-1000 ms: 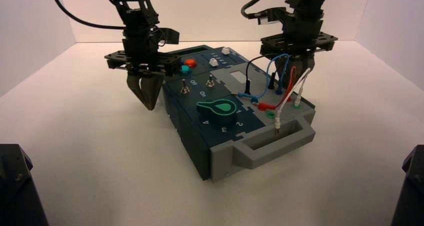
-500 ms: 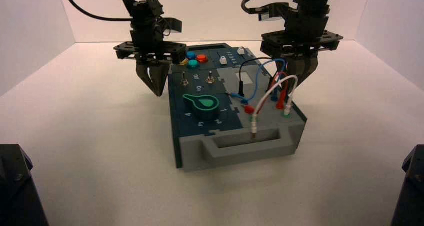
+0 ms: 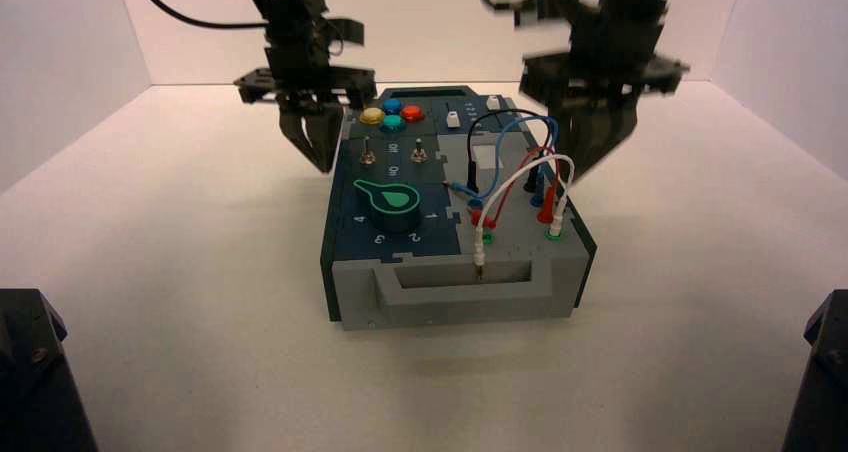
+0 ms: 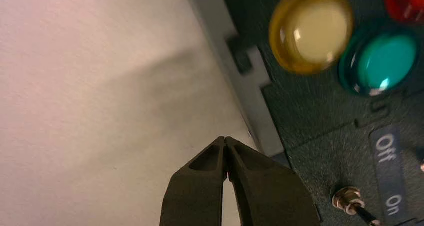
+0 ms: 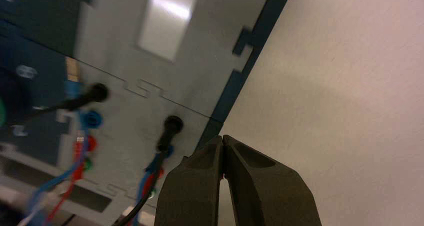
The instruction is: Rotate the box clockwise.
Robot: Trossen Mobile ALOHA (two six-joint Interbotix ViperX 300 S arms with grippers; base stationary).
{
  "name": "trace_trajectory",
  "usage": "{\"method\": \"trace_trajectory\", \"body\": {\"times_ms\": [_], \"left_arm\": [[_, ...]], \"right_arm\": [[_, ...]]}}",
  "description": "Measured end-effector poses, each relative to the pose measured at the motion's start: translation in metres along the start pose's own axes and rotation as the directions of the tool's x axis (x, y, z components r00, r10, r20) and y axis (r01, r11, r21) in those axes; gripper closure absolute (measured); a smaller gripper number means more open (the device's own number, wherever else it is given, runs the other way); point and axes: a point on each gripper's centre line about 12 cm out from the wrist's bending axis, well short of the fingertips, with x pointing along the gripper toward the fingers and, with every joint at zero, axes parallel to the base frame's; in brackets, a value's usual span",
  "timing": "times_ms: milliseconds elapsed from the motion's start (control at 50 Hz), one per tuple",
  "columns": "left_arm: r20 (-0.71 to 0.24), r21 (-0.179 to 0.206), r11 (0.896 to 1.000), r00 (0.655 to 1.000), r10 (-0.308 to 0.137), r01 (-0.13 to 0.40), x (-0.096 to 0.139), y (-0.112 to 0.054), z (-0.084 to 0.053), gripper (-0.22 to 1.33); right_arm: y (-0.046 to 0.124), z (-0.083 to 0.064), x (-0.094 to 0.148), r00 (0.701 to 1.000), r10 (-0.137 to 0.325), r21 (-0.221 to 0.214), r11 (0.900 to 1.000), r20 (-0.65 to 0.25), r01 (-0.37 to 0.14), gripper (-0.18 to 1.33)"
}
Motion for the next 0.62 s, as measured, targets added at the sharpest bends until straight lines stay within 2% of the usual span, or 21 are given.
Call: {"method": "trace_trajectory", "body": {"times_ms": [120,220,320,420,500,620], "left_arm": [[0.079,-0.011,1.000,0.997,-0.001,0.002,-0.032,0.005,0.000,1.26],[0.126,0.001,1.000,0.992,-0.007,0.007,-0.055,0.001,-0.007,1.26],[0.177,0.006,1.000,0.984,-0.013,0.013,-0.079,-0.002,-0.018,1.26],[0.208,-0.001,1.000,0.978,-0.015,0.016,-0.092,-0.002,-0.027,1.26],[0.260,-0.007,1.000,0.965,-0.019,0.022,-0.112,-0.002,-0.043,1.26],[0.292,-0.008,1.000,0.956,-0.023,0.026,-0.123,-0.003,-0.054,1.26]], "right_arm": [[-0.003,0.002,-0.028,0.994,-0.004,0.002,1.0000,0.111,0.004,1.30],[0.000,0.000,-0.054,0.979,0.002,-0.009,1.0000,0.203,0.000,1.30],[0.001,-0.010,-0.079,0.955,0.008,-0.017,0.9999,0.296,-0.003,1.30],[0.000,-0.015,-0.089,0.943,0.009,-0.015,0.9999,0.334,-0.004,1.30],[0.001,-0.029,-0.098,0.926,0.014,-0.026,0.9997,0.378,-0.004,1.29],[0.001,-0.038,-0.099,0.921,0.015,-0.027,0.9996,0.389,-0.005,1.29]]}}
